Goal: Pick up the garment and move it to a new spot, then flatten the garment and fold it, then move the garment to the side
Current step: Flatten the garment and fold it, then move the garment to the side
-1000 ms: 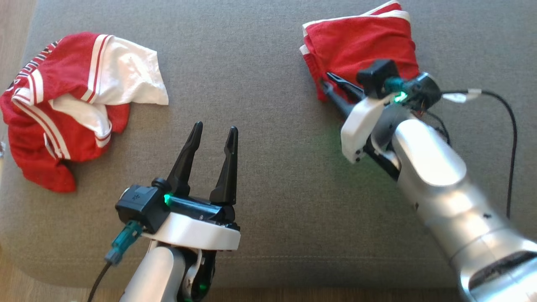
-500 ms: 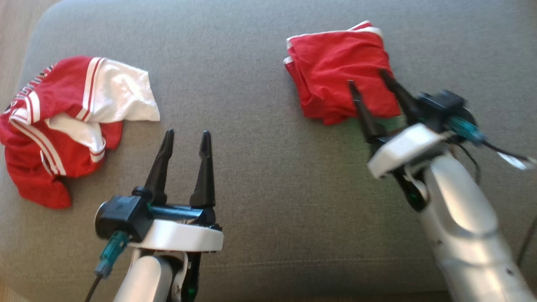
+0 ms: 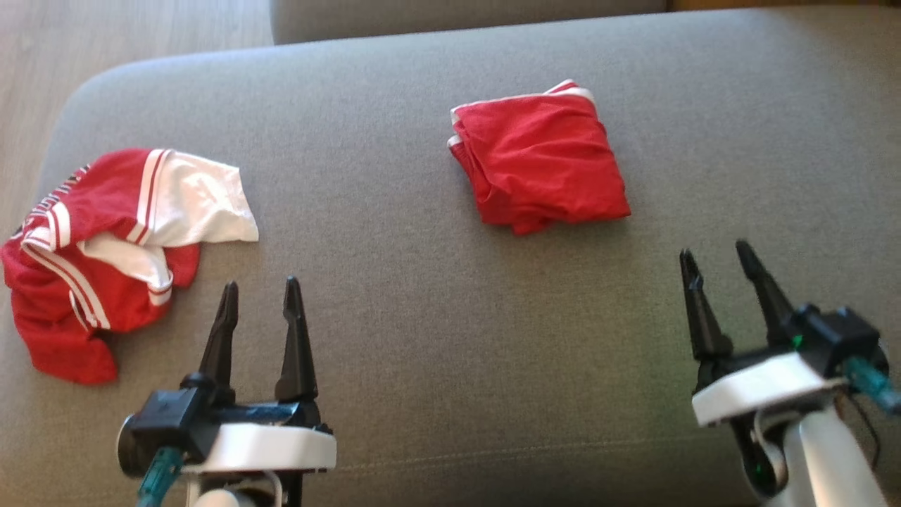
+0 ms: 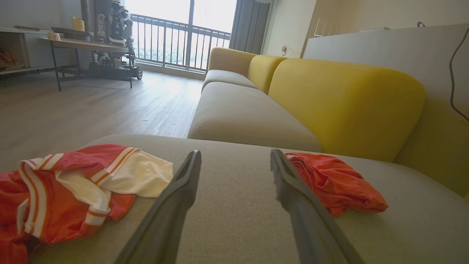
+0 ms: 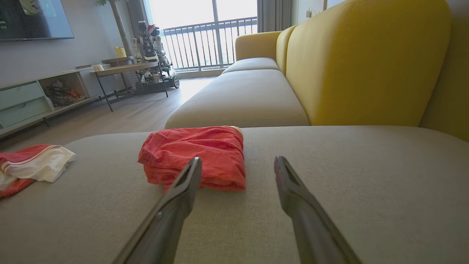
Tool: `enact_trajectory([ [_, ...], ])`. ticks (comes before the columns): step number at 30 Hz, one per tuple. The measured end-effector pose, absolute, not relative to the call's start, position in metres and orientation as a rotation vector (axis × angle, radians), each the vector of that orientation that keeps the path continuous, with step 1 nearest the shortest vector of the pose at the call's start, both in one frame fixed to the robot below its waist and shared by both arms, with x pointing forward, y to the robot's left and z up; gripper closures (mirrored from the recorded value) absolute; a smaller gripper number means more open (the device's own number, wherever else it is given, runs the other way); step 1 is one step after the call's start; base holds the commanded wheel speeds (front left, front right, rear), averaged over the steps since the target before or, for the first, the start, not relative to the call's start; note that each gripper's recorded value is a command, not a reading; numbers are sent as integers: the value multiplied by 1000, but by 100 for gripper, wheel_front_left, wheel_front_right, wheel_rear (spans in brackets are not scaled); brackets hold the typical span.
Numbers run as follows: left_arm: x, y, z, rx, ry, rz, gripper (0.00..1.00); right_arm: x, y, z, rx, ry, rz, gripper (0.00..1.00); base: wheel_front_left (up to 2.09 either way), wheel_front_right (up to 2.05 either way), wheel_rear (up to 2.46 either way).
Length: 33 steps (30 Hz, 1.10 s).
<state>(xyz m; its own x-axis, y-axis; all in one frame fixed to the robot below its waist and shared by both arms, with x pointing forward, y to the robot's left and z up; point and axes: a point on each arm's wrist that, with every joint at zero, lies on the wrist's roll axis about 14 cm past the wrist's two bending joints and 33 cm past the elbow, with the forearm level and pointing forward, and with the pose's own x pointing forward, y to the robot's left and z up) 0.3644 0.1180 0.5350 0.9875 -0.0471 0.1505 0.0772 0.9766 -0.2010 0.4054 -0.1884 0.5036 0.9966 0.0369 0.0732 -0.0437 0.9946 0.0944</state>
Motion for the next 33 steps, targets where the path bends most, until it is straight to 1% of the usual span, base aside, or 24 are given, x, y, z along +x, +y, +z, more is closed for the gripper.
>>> enact_trajectory([
  [6,352,115,543,-181,-172,-77,0,378,-188,499,103,-57,35,0,0,0,0],
  [10,341,111,537,-139,-156,-94,0,367,-192,499,103,-58,22,0,0,0,0],
  [24,332,114,528,-97,-133,-84,0,367,-189,505,113,-74,31,0,0,0,0],
  [33,331,121,514,-101,-85,-54,0,374,-182,486,117,-17,48,0,0,0,0],
])
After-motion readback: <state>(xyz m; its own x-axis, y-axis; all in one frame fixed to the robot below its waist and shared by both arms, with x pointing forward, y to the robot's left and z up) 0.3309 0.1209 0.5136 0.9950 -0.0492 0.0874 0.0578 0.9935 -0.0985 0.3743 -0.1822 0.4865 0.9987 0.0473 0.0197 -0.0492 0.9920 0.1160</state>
